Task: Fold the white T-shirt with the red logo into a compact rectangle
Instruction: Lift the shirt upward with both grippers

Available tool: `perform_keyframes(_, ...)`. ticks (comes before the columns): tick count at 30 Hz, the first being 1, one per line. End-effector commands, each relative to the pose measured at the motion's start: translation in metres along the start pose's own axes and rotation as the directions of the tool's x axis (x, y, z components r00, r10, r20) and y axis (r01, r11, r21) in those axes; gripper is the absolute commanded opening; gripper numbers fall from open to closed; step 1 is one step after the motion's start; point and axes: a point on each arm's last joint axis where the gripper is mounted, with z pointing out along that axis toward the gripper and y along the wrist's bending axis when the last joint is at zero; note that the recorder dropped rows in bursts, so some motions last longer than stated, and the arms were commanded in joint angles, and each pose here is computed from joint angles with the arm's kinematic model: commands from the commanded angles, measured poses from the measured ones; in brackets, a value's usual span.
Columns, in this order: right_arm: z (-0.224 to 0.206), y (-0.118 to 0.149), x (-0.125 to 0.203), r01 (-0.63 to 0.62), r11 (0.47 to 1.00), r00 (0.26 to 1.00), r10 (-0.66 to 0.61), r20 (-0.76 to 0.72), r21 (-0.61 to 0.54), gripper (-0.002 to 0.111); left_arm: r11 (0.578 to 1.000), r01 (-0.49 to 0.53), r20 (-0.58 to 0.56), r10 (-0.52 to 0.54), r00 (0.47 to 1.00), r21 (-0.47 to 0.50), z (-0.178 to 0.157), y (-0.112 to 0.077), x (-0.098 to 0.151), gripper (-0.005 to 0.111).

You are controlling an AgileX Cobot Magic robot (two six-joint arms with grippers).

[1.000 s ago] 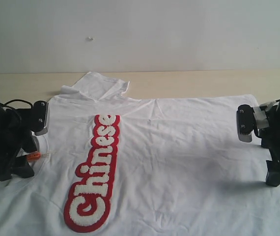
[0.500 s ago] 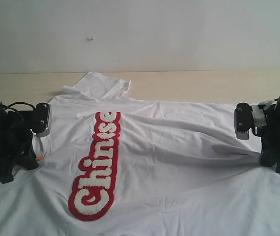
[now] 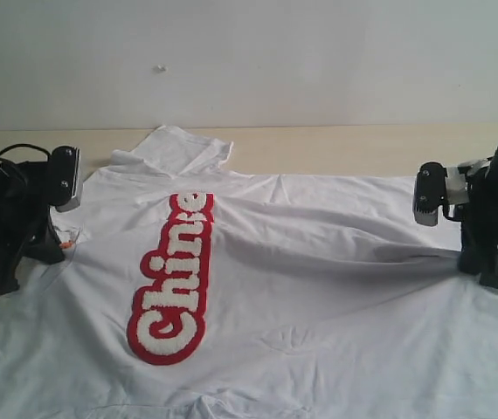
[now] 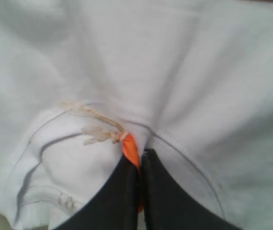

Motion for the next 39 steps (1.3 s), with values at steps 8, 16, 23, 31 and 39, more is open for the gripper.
perform_keyframes(8, -0.047, -0.002, -0.007, -0.114, 0.989, 0.980, 0.098, 0.171, 0.089, 0.000, 0.992, 0.048, 0.097, -0.037, 0.995, -0.116, -0.050, 0.014, -0.020, 0.000)
perform_keyframes(16, -0.083, -0.001, -0.015, -0.205, 0.974, 0.897, 0.147, 0.417, 0.098, 0.000, 0.979, 0.052, 0.150, -0.023, 0.988, -0.195, -0.085, 0.011, -0.028, 0.000)
perform_keyframes(23, -0.116, 0.000, -0.017, -0.177, 0.981, 0.898, 0.126, 0.422, 0.082, 0.000, 0.966, 0.120, 0.188, -0.078, 0.979, -0.228, -0.113, 0.005, -0.033, 0.000)
perform_keyframes(31, -0.158, -0.005, 0.004, -0.264, 0.936, 0.923, 0.176, 0.342, 0.231, 0.000, 0.946, 0.148, 0.198, -0.093, 0.976, -0.290, -0.145, 0.006, -0.035, 0.000)
perform_keyframes(39, -0.169, -0.011, 0.027, -0.353, 0.903, 0.896, 0.251, 0.366, 0.245, 0.000, 0.921, 0.187, 0.208, -0.121, 0.971, -0.340, -0.164, 0.009, -0.025, 0.000)
